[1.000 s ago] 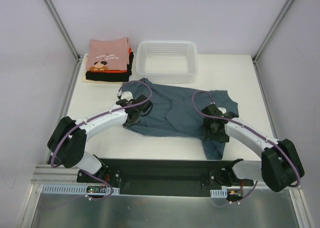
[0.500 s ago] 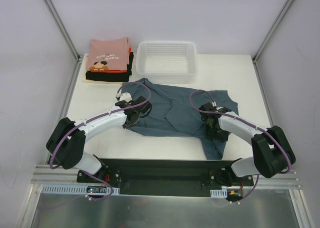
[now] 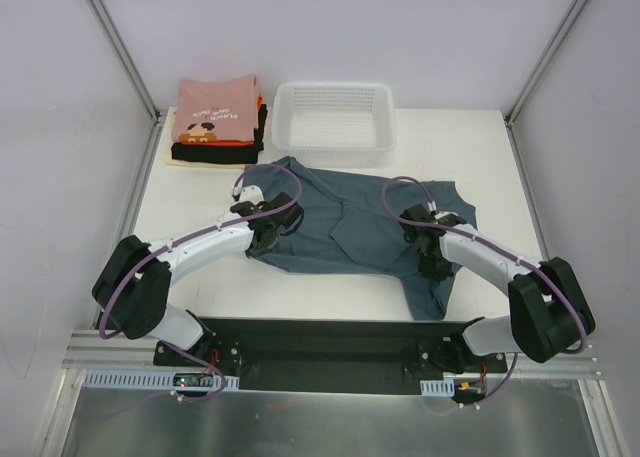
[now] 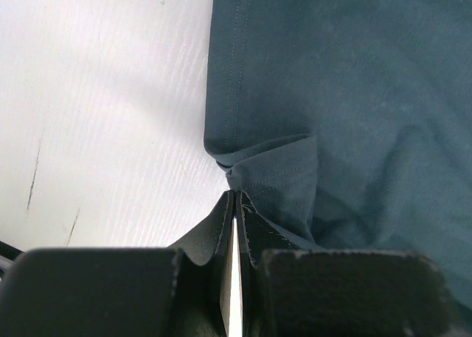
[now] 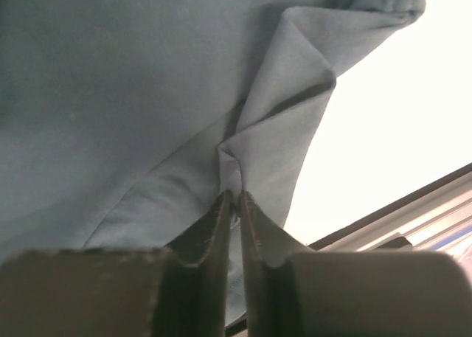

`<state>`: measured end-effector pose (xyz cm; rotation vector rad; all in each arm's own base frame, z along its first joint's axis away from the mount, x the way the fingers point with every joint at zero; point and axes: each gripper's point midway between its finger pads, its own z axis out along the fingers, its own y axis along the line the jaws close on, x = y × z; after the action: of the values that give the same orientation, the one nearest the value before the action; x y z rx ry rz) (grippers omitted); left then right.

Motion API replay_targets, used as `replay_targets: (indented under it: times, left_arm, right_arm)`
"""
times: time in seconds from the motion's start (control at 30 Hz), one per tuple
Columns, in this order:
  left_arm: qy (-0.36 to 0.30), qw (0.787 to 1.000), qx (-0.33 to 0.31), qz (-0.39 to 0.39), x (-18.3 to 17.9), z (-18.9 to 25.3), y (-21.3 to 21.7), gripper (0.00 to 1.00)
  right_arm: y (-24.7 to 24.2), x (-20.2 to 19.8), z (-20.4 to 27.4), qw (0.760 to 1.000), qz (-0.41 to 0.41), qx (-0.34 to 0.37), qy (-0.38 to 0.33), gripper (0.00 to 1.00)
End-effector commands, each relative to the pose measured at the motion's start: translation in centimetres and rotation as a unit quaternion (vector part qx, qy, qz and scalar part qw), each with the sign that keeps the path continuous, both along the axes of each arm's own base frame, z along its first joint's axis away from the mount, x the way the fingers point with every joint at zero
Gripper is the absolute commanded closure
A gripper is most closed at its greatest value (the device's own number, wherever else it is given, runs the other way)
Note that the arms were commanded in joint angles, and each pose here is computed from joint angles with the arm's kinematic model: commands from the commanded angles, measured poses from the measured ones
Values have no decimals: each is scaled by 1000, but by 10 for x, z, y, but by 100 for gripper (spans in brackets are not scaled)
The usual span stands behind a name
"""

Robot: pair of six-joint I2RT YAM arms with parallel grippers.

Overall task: Fold and stack the t-shirts
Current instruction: Flatten the tshirt out

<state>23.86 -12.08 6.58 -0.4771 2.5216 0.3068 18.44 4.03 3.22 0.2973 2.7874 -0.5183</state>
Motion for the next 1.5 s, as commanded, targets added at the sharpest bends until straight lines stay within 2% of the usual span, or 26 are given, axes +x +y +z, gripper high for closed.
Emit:
replay_targets:
  times: [0.0,0.2,0.3,0.4,0.43,0.5,0.6,0.77,0.83,0.87,0.93,0.97,1.07,1.13,1.17,1.2,1.23,1.27,1.3,1.33,1.37,1.4,1.43,1.47]
  left_arm:
    - [-12,1000,5,14,0,6,9,100]
    - [-16,1000,3,14,-1,8,10,100]
    - [-27,1000,-2,12,2,15,10,100]
    - [-55,998,-18,14,9,32,7,100]
    - [-62,998,-22,10,11,38,5,100]
    - [-88,996,-32,7,17,57,4,100]
    - [-135,990,-52,7,23,88,5,100]
    - [-224,971,-77,5,29,155,15,100]
    - [-278,955,-101,4,27,198,22,100]
    - [-312,942,-121,5,23,229,27,100]
    - [-349,929,-124,3,19,261,37,100]
    - [-381,914,-141,6,12,290,46,100]
    - [-435,887,-155,1,0,341,62,100]
    - [-454,876,-160,-22,-7,365,64,100]
    - [-470,862,-185,-46,-14,388,60,100]
    - [-479,856,-180,-69,-18,400,60,100]
    - [-489,847,-190,-82,-23,413,59,100]
    - [-507,828,-215,-108,-35,437,57,100]
    - [-517,819,-215,-126,-41,449,58,100]
    - [-527,808,-223,-139,-49,460,60,100]
    - [-545,787,-242,-157,-63,479,62,100]
    - [-553,778,-245,-171,-71,487,63,100]
    - [-561,768,-252,-180,-79,495,65,100]
    - [-577,749,-265,-190,-91,510,69,100]
  right_arm:
    - [-4,1,11,1000,-6,1,-19,99]
    - [6,11,8,998,6,48,-39,99]
    - [5,21,23,994,24,61,-83,99]
    - [3,36,53,982,42,77,-168,99]
    - [5,44,75,968,42,98,-226,99]
    - [1,51,100,951,41,104,-288,99]
    - [-18,52,165,900,20,108,-422,99]
    - [-48,38,255,836,-5,86,-542,99]
    - [-52,35,284,819,3,81,-568,99]
    - [-54,30,310,803,5,85,-591,99]
    - [-60,27,341,783,6,75,-617,99]
    - [-66,19,370,766,8,70,-639,99]
    - [-80,7,412,739,-8,55,-672,99]
    - [-89,-7,453,706,-19,59,-706,99]
    - [-87,-10,467,697,-1,56,-715,99]
    - [-89,-21,495,671,3,66,-738,99]
    - [-89,-27,509,661,12,70,-747,99]
    - [-84,-32,523,652,39,75,-754,99]
    - [-82,-36,534,647,52,79,-756,99]
    - [-88,-57,560,622,56,86,-777,99]
    - [-86,-67,574,609,77,88,-784,99]
    - [-85,-66,576,619,85,86,-776,100]
    - [-94,-90,599,593,82,91,-796,99]
    - [-91,-95,605,587,99,95,-798,99]
